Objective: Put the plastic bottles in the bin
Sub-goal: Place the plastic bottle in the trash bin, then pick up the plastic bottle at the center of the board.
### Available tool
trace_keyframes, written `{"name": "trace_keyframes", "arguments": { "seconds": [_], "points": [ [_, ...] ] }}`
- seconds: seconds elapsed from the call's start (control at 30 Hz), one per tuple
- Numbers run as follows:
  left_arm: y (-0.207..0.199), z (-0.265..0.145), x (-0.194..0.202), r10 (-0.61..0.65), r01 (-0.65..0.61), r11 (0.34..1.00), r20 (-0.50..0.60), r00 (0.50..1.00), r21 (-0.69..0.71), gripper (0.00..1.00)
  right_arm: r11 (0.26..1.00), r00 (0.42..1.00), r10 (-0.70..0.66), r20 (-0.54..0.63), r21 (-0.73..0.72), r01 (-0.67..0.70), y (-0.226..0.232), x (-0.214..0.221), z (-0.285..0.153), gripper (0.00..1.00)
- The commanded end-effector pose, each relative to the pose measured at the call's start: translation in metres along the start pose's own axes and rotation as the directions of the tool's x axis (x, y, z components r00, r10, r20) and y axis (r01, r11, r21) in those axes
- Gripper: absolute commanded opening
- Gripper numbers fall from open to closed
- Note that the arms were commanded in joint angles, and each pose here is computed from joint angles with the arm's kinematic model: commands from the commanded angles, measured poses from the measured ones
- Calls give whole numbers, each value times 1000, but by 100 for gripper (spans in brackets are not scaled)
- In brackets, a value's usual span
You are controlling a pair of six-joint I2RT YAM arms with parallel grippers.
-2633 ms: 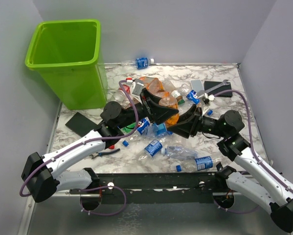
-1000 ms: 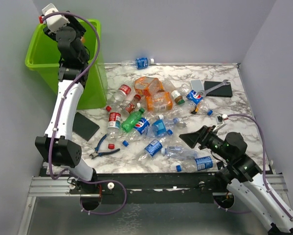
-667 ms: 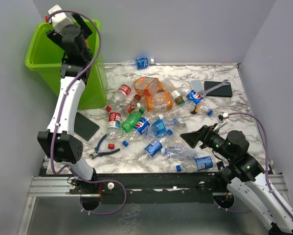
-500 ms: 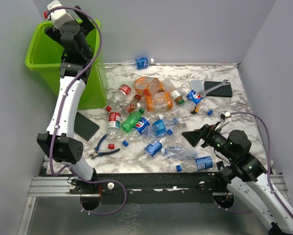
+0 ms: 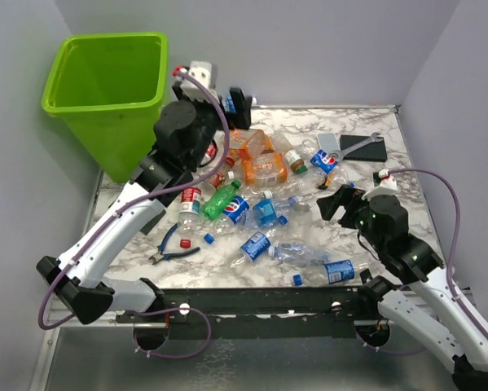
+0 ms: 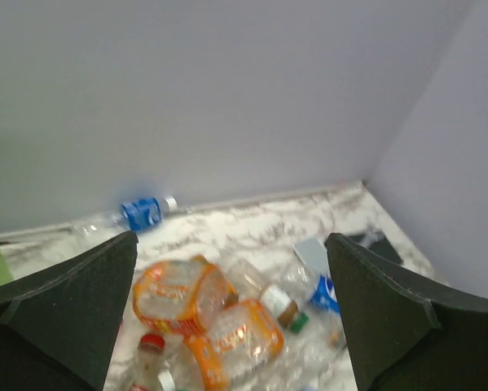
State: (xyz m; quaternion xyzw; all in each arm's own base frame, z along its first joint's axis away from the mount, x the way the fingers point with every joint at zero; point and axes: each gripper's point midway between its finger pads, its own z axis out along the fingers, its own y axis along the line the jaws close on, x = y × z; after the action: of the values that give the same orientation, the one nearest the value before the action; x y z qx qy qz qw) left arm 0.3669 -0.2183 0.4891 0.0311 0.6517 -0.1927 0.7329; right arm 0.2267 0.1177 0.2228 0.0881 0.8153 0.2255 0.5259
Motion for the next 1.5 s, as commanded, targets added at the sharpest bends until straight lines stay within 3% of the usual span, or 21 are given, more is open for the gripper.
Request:
{"name": "trace_keyframes", "arguments": {
  "seconds": [0.0, 0.1, 0.27, 0.47, 0.63, 0.77, 0.87, 1.1, 1.23, 1.47],
  "points": [
    [-35, -40, 131, 91, -11, 969, -312, 946, 248, 99, 983, 1000, 19, 1, 183, -19, -33, 7, 7, 97],
    [-25, -64, 184, 95, 12, 969, -417, 904, 246, 99, 979, 999, 47, -27, 200, -40, -35, 17, 14, 97],
    [-13, -94, 232, 70, 58, 970, -496, 866, 238, 99, 966, 988, 112, -108, 247, -82, -43, 44, 18, 97],
    [-6, -110, 258, 24, 103, 968, -493, 870, 228, 99, 936, 989, 149, -15, 324, -136, -62, 38, 30, 97],
    [22, -113, 256, -69, 111, 991, -429, 901, 74, 99, 901, 980, 191, 45, 388, -194, -98, 0, 69, 92],
    [28, -120, 242, -96, 129, 989, -363, 927, 68, 99, 907, 969, 211, 128, 344, -243, -118, -28, 104, 91],
    [33, -121, 238, -89, 115, 992, -344, 935, 56, 99, 929, 972, 141, 187, 314, -195, -122, -49, 130, 92],
    [27, -122, 243, -92, 129, 989, -369, 925, 76, 99, 925, 990, 108, 93, 354, -135, -150, -36, 194, 96],
    [28, -122, 242, -87, 121, 990, -365, 927, 73, 99, 930, 991, 111, 78, 343, -131, -162, -38, 209, 96],
    [29, -122, 241, -82, 115, 991, -361, 929, 72, 99, 957, 991, 109, -73, 276, -85, -162, -10, 229, 95]
  ]
}}
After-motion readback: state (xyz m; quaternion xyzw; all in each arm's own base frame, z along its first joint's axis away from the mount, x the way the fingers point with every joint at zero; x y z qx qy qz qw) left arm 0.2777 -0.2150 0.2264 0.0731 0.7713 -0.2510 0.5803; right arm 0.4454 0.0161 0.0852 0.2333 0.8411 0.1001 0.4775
